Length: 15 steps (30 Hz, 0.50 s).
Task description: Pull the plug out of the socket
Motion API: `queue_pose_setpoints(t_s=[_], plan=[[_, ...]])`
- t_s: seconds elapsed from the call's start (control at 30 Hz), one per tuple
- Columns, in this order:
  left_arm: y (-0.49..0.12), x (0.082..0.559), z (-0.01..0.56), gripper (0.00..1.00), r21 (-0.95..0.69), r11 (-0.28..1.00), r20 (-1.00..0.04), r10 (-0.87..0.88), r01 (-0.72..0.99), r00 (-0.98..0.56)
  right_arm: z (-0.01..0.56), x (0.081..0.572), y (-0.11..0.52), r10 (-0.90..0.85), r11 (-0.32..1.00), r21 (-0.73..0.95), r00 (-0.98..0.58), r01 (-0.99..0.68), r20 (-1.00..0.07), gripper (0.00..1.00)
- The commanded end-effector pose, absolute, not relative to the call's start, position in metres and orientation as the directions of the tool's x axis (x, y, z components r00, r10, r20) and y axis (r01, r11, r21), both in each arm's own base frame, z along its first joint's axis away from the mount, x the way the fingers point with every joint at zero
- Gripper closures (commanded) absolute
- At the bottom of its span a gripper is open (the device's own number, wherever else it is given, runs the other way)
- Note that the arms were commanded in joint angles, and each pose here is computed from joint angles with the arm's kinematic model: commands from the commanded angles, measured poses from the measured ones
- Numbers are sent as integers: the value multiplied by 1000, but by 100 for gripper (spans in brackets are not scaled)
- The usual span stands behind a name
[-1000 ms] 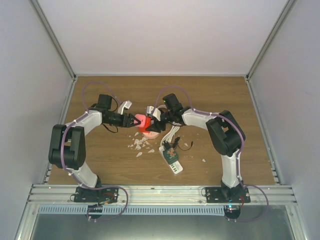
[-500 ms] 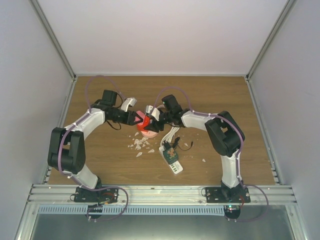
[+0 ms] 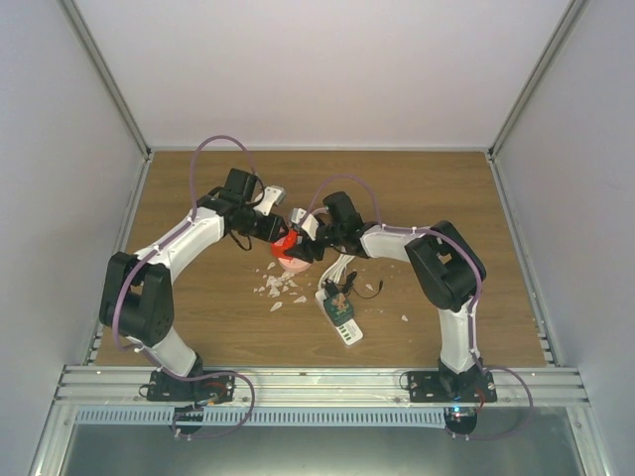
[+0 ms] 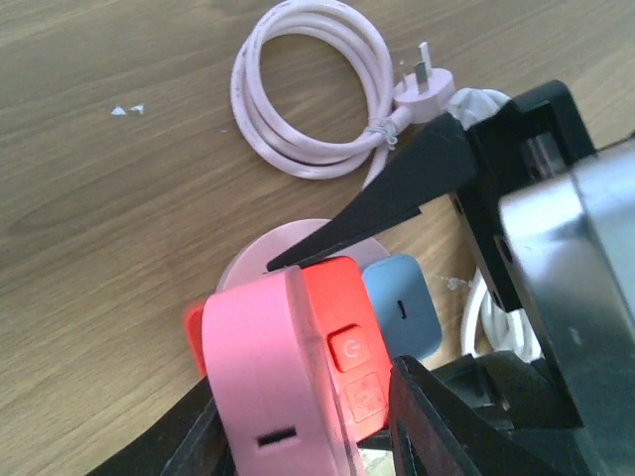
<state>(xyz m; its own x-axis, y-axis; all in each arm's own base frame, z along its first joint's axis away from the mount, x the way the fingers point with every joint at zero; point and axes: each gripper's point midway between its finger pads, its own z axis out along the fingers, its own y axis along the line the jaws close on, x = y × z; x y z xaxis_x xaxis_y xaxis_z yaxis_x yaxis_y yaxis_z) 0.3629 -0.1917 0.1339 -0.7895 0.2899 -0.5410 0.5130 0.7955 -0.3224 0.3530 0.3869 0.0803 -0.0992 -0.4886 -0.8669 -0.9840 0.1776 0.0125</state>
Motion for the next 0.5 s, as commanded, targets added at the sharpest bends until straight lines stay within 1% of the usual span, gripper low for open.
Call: queue_pose_setpoints(t_s=[0.0,0.13,0.3,0.37,0.47], plan=[[-188,373,134,59,-248,845,-538,286,474,-793,65,355,382,-513,238,7,-132,-971,-848,66],[-195,371,140,60,-220,843,-549,309,491,-777,62,355,381,-511,251,16,-146,-968,-847,67],[-194,372,140,64,-171,864,-552,314,473,-773,61,356,380,-505,265,19,-156,-964,-849,68],[-193,374,141,67,-173,872,-549,301,458,-780,60,355,379,-504,268,22,-160,-963,-849,69],[-193,376,145,74,-170,873,-551,300,457,-779,57,354,378,-502,274,24,-165,-961,-849,69]])
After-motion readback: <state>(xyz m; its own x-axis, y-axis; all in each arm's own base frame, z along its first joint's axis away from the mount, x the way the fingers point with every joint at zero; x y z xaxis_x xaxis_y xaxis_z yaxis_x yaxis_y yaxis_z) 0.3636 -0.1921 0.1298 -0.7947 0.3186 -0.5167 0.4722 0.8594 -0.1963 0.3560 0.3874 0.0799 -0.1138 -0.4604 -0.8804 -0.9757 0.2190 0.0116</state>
